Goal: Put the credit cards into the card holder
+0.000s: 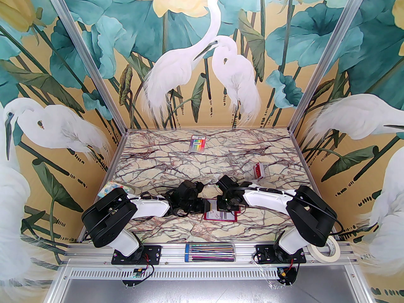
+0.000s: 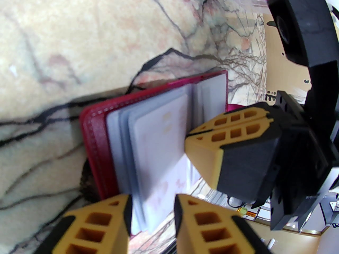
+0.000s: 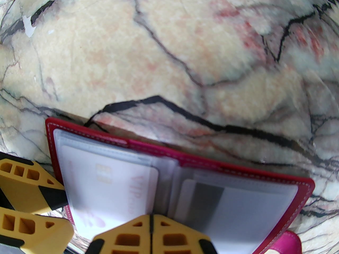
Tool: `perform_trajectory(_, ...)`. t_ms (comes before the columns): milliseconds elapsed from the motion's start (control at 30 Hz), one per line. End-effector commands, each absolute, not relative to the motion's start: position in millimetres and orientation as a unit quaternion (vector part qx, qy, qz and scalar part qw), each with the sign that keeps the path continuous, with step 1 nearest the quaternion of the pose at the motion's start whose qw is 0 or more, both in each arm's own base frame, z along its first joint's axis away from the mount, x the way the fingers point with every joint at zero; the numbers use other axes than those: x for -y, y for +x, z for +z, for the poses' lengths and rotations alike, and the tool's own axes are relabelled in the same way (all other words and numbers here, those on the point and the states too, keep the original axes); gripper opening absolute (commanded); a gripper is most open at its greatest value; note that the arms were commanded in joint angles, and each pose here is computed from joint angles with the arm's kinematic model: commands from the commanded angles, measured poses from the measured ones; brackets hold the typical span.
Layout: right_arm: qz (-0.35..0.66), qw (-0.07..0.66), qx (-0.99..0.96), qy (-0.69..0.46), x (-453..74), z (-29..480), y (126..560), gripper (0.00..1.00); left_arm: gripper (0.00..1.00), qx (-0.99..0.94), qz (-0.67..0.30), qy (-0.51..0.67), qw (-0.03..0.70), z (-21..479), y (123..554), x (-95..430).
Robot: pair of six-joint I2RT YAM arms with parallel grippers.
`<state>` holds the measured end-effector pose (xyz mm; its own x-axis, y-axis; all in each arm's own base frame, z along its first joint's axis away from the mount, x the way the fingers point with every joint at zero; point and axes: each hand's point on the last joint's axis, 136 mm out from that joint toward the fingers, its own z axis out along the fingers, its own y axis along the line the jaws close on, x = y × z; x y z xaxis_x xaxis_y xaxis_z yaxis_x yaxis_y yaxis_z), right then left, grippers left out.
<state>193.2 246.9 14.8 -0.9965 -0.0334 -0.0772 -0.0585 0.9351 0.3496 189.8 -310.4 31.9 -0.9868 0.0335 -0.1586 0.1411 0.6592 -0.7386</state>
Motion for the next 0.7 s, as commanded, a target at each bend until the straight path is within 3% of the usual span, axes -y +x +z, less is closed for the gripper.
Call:
perform_trajectory(0,0.137,0.015,-0.990,-0.022,-231,-3,183,0.05,0.32,-0.903,-0.419,0.062,0.071,41,189,316)
perform_trajectory(667,0.136,0.015,-0.990,-0.022,-231,-2,183,0.05,0.32,-0.892,-0.438,0.081,0.072,52,185,328)
